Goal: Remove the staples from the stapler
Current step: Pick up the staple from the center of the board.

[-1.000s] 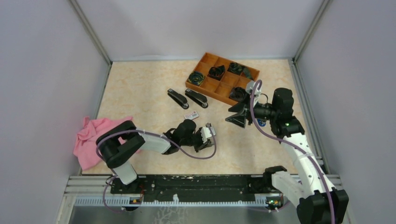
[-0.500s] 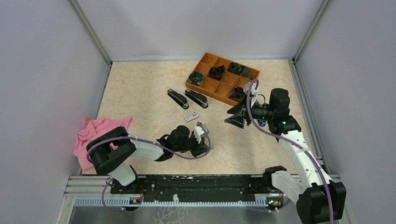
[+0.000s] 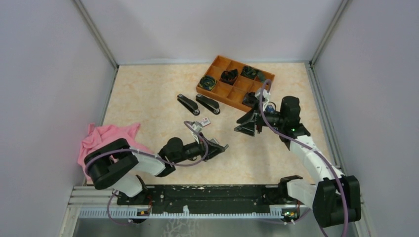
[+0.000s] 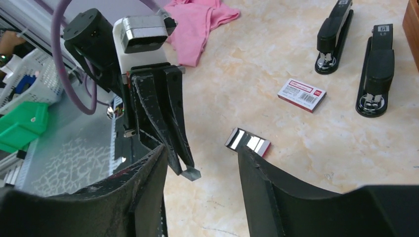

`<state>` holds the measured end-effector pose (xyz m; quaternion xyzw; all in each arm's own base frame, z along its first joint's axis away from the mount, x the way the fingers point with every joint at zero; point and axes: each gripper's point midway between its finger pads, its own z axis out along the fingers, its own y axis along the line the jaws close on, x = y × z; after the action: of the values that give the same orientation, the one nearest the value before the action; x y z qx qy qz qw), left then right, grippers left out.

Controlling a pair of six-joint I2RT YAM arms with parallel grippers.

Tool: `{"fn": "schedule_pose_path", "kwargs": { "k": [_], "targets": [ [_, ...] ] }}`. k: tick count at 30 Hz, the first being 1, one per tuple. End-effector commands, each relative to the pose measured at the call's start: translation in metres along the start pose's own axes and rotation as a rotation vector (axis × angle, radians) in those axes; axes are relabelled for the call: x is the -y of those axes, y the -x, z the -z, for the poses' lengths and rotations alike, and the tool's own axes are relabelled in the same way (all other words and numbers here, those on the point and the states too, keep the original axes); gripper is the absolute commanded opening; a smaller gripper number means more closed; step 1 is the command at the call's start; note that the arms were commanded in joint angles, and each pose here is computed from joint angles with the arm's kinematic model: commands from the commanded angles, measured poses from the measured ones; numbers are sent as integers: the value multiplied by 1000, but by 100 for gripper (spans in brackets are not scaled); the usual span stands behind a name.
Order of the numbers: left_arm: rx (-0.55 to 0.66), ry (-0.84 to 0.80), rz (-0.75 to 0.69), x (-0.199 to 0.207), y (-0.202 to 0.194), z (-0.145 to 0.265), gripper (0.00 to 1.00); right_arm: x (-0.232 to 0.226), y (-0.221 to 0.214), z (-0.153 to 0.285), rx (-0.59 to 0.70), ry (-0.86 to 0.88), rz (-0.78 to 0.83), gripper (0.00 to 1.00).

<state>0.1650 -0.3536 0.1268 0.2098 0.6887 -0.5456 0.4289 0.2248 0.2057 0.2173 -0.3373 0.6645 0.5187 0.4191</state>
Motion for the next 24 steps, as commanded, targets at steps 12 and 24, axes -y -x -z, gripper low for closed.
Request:
{"fn": "schedule_pose_path", "kwargs": {
  "k": [12, 24],
  "targets": [
    [371, -222, 163, 46, 99, 9, 7, -32, 14, -16, 84, 155, -44, 64],
    [469, -245, 155, 56, 127, 13, 7, -34, 22, -26, 122, 140, -188, 69]
  ]
}}
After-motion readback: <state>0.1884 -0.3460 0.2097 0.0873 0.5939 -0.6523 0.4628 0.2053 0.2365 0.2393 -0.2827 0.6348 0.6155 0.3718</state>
